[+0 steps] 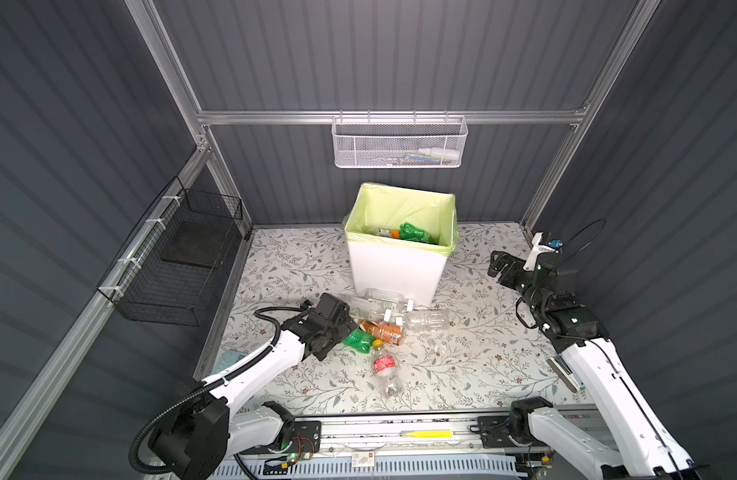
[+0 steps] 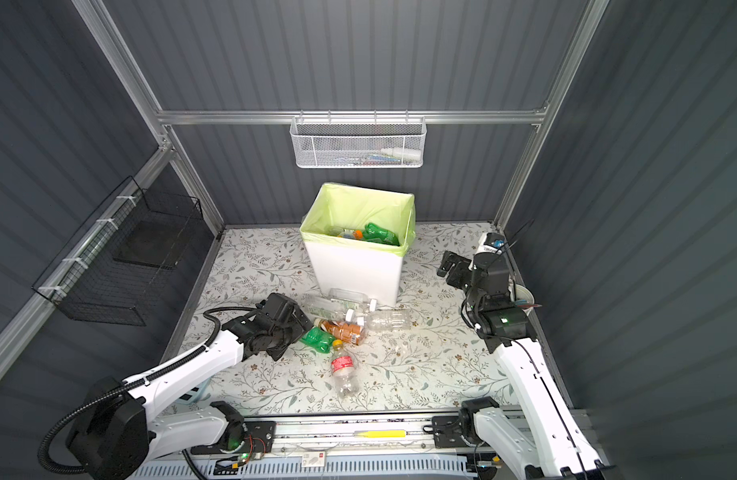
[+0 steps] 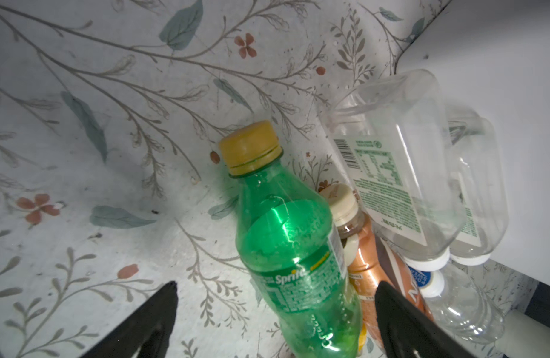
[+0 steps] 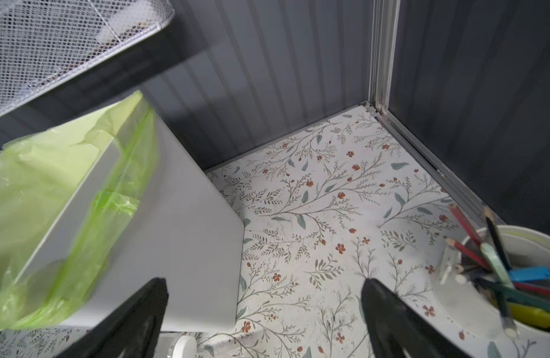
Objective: Throw the plastic bottles in the bin
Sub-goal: 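Withdraw the right gripper while the left gripper lowers onto the second Sprite bottle, then close the left gripper on the second yellow-capped Sprite bottle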
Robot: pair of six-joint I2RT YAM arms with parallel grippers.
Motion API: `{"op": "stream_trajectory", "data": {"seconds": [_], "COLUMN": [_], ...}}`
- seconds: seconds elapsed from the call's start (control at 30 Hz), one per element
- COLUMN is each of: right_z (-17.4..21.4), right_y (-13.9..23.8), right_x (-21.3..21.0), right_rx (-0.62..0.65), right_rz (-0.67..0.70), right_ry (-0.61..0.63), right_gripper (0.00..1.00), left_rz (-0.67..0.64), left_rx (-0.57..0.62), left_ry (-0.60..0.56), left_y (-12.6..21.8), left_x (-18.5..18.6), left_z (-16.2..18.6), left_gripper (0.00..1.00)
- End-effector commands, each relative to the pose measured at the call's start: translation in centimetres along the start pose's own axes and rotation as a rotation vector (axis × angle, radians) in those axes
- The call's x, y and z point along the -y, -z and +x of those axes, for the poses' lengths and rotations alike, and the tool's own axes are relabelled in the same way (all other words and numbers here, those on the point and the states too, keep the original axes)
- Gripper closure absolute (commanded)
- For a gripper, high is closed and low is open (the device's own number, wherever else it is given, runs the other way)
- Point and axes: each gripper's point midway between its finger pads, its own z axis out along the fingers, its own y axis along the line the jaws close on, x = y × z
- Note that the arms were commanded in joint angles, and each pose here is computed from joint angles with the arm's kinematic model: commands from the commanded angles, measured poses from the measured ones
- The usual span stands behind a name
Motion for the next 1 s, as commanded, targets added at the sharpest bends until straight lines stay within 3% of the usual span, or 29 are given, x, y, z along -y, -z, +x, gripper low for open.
{"op": "stream_trajectory", "data": {"seconds": [0.0, 0.5, 0.97], "right_z": [1.7, 2.7, 3.0], "right_y": [-0.2, -0.6, -0.5], "right_x": [0.8, 1.5, 2.0], "right_rx": [-0.048, -0.073, -0.077], "right_rz": [0.014, 0.029, 0.041], "right_ry": [-0.037, -0.058, -0.062], "right_gripper": [0.01, 0.01, 0.01], "left_rz": [0.012, 0.009, -0.034], "left_rx": [-0.041, -0.082, -0.068], "left_ry": [0.045, 0.130, 0.187], "left_y": [-1.0, -3.4, -4.7], "left_x": [0.0, -0.6, -2.6], "left_z": [1.1, 2.2, 2.5], "left_gripper": [0.02, 0.07, 0.23]}}
